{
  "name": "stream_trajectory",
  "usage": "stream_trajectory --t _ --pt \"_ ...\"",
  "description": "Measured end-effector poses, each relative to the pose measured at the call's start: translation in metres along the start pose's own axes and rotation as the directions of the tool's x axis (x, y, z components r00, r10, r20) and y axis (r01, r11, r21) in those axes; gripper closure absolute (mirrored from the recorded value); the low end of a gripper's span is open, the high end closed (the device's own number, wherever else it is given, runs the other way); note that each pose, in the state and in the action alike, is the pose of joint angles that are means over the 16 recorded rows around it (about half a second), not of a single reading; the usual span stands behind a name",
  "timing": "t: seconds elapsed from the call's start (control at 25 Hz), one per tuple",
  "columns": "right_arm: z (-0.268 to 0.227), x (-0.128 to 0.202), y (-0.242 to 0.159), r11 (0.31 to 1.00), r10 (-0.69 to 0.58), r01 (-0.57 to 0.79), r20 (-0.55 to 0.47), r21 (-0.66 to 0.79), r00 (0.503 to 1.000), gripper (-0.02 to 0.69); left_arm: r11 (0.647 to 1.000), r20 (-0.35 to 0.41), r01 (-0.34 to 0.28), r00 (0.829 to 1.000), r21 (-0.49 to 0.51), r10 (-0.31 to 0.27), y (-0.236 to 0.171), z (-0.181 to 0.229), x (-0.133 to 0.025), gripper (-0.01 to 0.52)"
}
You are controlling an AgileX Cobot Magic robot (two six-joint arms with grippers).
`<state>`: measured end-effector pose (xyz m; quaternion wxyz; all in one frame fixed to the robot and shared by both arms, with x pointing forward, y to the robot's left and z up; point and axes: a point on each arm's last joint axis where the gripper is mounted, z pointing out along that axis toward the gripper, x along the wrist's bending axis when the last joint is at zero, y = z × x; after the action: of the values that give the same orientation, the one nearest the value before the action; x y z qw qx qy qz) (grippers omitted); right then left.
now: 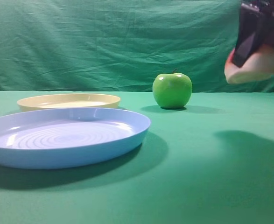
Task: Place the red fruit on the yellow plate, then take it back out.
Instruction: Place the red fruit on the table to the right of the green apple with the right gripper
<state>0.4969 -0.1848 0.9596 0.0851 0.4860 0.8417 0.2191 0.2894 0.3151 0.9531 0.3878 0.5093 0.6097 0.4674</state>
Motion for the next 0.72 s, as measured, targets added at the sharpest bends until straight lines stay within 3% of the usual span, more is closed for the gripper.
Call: stream_trajectory --t 0.24,0.72 --pt "0.009 -0.001 -0.016 1.000 0.011 -0.011 0.024 -0.004 1.000 0.445 1.000 0.000 -0.001 1.000 0.000 0.001 0.000 0.000 0.000 0.514" --pt "0.003 0.000 -0.018 1.000 0.010 -0.009 0.023 -0.014 1.000 0.142 1.000 0.000 -0.002 1.000 0.000 0.002 0.000 0.000 0.000 0.514"
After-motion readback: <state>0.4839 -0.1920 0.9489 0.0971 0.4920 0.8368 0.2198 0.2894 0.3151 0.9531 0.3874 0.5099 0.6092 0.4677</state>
